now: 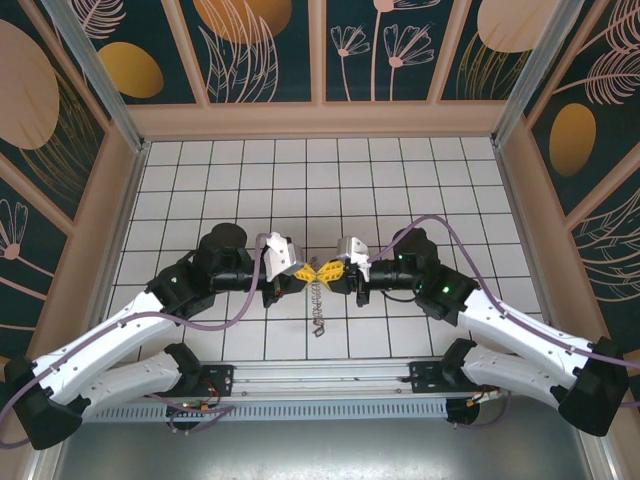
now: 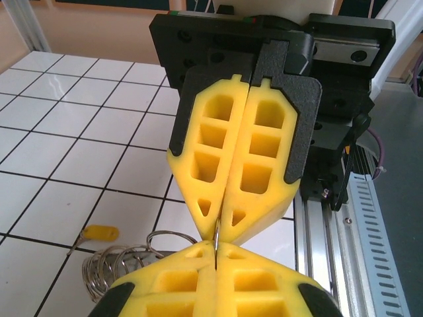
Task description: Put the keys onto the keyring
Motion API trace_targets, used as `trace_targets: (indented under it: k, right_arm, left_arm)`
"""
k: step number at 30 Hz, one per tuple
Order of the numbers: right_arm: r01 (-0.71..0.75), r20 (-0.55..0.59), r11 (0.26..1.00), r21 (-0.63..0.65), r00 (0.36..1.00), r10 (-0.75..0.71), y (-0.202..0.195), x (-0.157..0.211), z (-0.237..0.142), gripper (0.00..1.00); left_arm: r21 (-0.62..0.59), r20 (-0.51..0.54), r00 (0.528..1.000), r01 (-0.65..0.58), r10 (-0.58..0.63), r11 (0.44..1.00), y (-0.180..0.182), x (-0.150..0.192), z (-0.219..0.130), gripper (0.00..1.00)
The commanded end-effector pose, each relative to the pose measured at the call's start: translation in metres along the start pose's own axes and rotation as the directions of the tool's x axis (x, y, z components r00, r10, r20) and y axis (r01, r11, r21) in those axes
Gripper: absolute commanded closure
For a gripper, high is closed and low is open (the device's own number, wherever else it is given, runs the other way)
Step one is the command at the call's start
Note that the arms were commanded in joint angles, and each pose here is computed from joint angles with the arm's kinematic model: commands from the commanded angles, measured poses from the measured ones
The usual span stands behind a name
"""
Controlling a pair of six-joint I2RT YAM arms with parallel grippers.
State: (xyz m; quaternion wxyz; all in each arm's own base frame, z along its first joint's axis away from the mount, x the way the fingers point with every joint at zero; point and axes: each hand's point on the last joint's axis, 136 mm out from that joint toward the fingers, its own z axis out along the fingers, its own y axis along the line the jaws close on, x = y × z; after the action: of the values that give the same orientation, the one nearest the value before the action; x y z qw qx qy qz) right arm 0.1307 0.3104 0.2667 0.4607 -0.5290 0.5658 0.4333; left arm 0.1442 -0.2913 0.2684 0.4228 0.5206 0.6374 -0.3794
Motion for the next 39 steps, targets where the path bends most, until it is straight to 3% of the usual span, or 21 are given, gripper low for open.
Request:
trace_targets:
  k: [1,4,9,15,25,31,39]
  right_arm:
    - [0.055,0.053,0.998,0.006,0.997,-0.055,0.001,-0.021,0.0,1.0]
    - [0.067,0.091,0.998,-0.009,0.994,-0.066,0.006,-0.028,-0.006,1.0]
    - [0.079,0.161,0.993,-0.082,0.985,-0.065,0.021,-0.04,-0.013,1.0]
    - [0.086,0.216,0.989,-0.119,0.975,-0.059,0.029,-0.044,-0.016,1.0]
    - [0.127,0.327,0.983,-0.136,0.942,-0.076,0.037,-0.055,-0.024,1.0]
    - [0.129,0.335,0.981,-0.142,0.939,-0.075,0.038,-0.055,-0.024,1.0]
    - [0.092,0.32,0.99,-0.105,0.946,-0.054,0.03,-0.05,-0.022,1.0]
  left_arm:
    - [0.018,0.085,0.995,-0.052,0.051,0.998,-0.007,-0.025,-0.008,1.0]
    - [0.024,0.148,0.988,-0.052,0.048,0.998,-0.011,-0.032,-0.012,1.0]
    - [0.059,0.2,0.98,-0.028,0.016,0.998,-0.017,-0.029,-0.01,0.86]
    - [0.082,0.249,0.969,-0.029,0.007,0.996,-0.022,-0.033,-0.015,0.81]
    - [0.091,0.265,0.964,-0.03,0.005,0.995,-0.026,-0.03,-0.018,0.82]
    - [0.103,0.283,0.959,-0.042,0.012,0.994,-0.03,-0.033,-0.02,1.0]
    - [0.074,0.316,0.948,-0.064,0.037,0.995,-0.028,-0.039,-0.025,1.0]
